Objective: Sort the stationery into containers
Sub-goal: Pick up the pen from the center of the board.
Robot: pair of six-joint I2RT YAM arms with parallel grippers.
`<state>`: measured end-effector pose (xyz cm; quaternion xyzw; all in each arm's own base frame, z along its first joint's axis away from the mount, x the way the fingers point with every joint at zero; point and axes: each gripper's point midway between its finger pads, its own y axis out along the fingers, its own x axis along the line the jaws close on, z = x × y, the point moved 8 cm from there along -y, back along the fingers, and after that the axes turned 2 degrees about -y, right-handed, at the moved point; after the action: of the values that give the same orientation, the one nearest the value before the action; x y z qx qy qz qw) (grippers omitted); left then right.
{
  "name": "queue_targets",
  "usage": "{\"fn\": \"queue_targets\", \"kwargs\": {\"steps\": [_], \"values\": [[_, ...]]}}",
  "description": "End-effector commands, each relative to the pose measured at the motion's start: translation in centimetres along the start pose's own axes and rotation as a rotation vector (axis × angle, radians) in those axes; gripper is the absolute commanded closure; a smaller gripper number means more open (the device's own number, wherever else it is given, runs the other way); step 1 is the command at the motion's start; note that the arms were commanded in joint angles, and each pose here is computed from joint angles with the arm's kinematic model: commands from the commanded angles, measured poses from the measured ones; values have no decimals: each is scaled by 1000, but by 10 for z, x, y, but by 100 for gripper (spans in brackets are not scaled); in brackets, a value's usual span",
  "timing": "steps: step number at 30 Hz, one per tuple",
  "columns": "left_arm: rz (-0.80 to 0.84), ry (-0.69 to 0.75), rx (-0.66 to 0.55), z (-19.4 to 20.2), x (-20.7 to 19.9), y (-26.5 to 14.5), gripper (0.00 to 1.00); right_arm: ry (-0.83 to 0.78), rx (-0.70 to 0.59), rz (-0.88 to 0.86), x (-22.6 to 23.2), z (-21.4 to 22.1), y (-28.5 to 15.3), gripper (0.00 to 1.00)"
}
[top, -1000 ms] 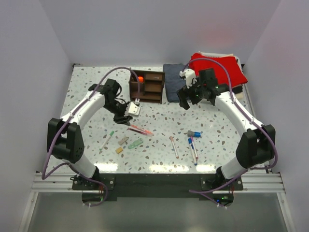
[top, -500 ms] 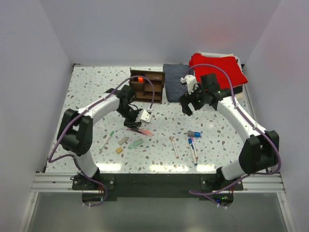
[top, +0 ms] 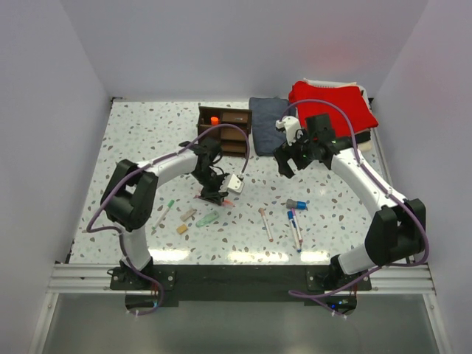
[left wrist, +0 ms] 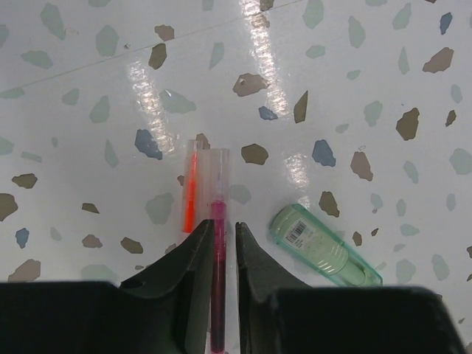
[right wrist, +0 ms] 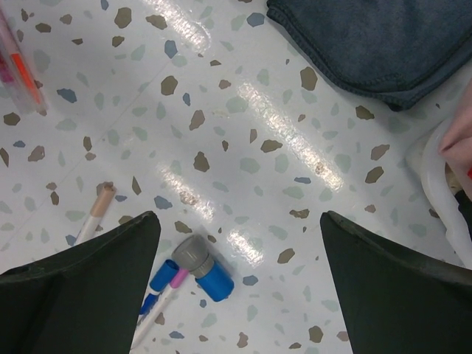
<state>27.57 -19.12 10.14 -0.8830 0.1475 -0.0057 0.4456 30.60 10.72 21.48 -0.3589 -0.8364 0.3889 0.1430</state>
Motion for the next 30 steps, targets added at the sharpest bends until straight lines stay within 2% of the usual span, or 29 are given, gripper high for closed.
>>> {"fn": "queue_targets", "kwargs": {"steps": [1, 12, 21, 23, 25, 26, 27, 30], "values": [[-49, -10, 0, 1, 7, 4, 78, -27, -49, 12, 2, -4, -10, 6], [-54, -33, 36, 14, 10, 16, 78, -28, -50, 22, 1, -4, -10, 6], [-44, -70, 60, 26, -3, 25, 77, -21, -45, 17, 1, -3, -7, 6], [-61, -65, 84, 29, -5, 30, 77, -23, -47, 18, 1, -4, -7, 6], [-92, -68, 164, 37, -11, 36, 76, -26, -47, 18, 0, -5, -7, 6], [-152, -41, 174, 32, -6, 39, 75, -27, -47, 18, 0, -6, -7, 6], [-173, -73, 206, 37, -8, 41, 74, -28, -43, 18, 0, -5, -7, 6], [-148, -134, 203, 36, -4, 46, 71, -33, -46, 16, -1, -7, -7, 6]]}}
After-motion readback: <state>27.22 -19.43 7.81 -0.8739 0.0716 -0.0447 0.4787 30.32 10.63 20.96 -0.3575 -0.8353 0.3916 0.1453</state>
